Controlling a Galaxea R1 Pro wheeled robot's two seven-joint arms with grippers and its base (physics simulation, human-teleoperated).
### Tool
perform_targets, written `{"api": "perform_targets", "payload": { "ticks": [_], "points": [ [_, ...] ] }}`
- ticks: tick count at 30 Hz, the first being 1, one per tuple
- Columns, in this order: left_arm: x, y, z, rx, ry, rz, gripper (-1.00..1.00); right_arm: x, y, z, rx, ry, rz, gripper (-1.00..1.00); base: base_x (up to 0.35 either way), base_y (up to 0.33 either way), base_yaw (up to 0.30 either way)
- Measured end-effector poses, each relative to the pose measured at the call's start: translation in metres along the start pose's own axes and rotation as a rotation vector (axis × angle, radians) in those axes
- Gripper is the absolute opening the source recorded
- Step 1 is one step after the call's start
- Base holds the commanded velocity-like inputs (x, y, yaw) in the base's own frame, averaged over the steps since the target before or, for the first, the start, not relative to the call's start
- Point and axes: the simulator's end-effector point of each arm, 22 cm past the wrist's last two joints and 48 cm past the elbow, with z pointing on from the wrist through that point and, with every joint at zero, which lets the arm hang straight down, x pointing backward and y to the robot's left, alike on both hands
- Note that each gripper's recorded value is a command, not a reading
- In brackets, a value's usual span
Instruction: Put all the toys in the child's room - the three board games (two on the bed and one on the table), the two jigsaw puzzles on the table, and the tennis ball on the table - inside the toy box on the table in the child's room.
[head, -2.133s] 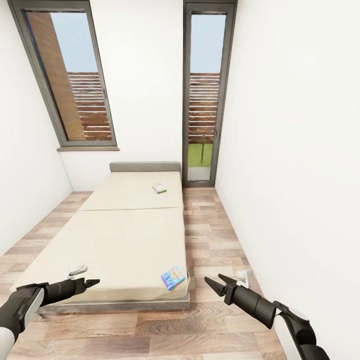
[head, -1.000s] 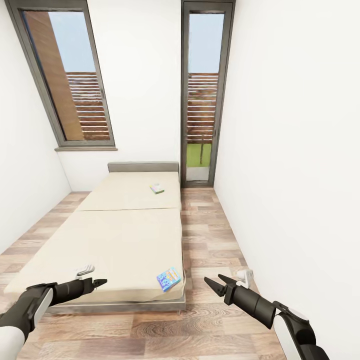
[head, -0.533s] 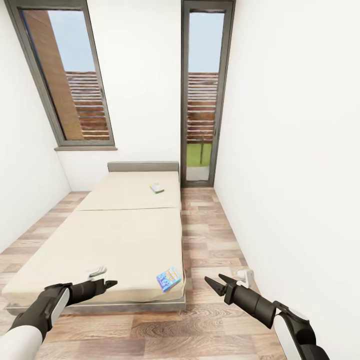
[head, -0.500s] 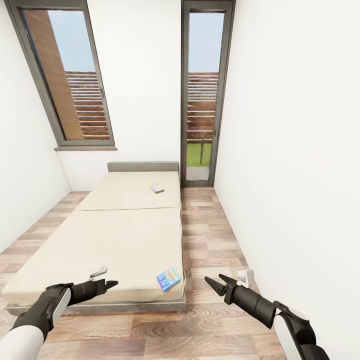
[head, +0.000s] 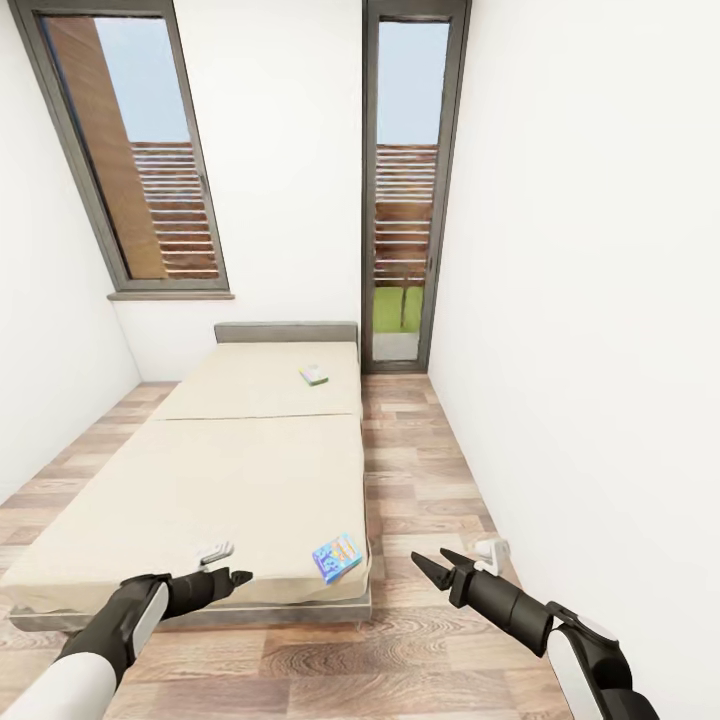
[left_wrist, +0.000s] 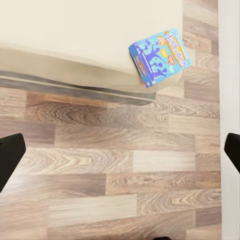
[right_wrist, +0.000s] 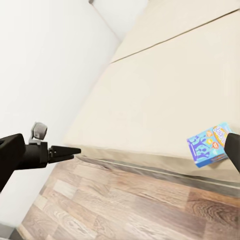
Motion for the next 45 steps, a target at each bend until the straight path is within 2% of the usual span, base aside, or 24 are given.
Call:
{"api": "perform_targets", "payload": {
  "ticks": [9, 15, 17, 23, 33, 45],
  "points": [
    [0.000, -0.002, 0.008, 0.027, 0.000, -0.021, 1.00, 0.003, -0.009, 0.003, 0.007, -0.006, 0.003, 1.00, 0.000, 0.000, 0.000],
    [0.002, -0.020, 0.010, 0.124, 0.025, -0.069, 1.00, 0.005, -0.012, 0.005, 0.004, -0.009, 0.008, 1.00, 0.000, 0.000, 0.000],
    [0.003, -0.033, 0.009, 0.191, 0.038, -0.105, 1.00, 0.005, -0.013, 0.006, 0.004, -0.009, 0.009, 1.00, 0.000, 0.000, 0.000],
    [-0.002, -0.054, 0.006, 0.320, 0.025, -0.174, 1.00, 0.001, -0.019, 0.005, -0.001, -0.037, 0.037, 1.00, 0.000, 0.000, 0.000],
    [-0.003, -0.059, 0.011, 0.382, 0.010, -0.212, 1.00, -0.002, -0.030, 0.004, -0.010, -0.078, 0.080, 1.00, 0.000, 0.000, 0.000],
    [0.002, -0.054, 0.020, 0.406, 0.006, -0.228, 1.00, -0.001, -0.040, 0.005, -0.023, -0.110, 0.110, 1.00, 0.000, 0.000, 0.000]
  ]
}}
